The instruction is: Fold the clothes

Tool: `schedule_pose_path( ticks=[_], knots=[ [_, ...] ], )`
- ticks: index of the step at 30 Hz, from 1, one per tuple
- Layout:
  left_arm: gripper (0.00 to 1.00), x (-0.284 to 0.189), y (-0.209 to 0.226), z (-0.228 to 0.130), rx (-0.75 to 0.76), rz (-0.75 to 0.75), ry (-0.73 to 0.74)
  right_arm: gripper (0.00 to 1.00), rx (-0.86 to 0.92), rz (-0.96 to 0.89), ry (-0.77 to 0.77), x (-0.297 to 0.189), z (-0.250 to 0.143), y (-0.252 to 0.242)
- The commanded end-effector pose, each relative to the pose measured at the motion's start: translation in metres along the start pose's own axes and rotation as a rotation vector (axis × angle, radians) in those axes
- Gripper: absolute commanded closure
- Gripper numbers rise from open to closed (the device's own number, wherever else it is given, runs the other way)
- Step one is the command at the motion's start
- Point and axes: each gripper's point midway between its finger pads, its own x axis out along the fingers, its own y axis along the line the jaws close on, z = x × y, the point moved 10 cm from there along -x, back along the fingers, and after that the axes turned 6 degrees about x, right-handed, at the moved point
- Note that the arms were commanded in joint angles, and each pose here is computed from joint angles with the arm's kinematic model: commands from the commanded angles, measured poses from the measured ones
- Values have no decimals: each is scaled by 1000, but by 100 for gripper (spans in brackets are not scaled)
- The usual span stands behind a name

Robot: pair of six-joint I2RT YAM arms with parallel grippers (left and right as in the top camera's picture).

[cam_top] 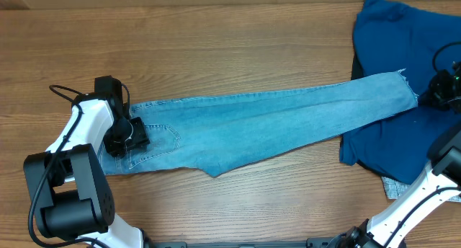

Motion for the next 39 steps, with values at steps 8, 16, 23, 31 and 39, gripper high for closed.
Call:
schedule_pose_path(
  ticks=[8, 16, 23, 31, 39],
  knots=[
    [34, 0, 6, 0, -6, 47, -27, 70, -256, 240, -62, -68, -14, 68],
    [36, -13, 1, 33, 8, -33, -224, 70, -596, 137, 68, -28, -82, 174],
    [40, -97, -4, 58, 106, -55, -289, 64, -821, 119, 160, -8, -151, 241],
    [29, -106, 1, 43, 98, -3, -171, 61, -881, 48, 279, 11, -190, 251],
    [29, -73, 5, 33, 96, 35, -113, 61, -837, -1, 377, 78, -195, 225]
  ],
)
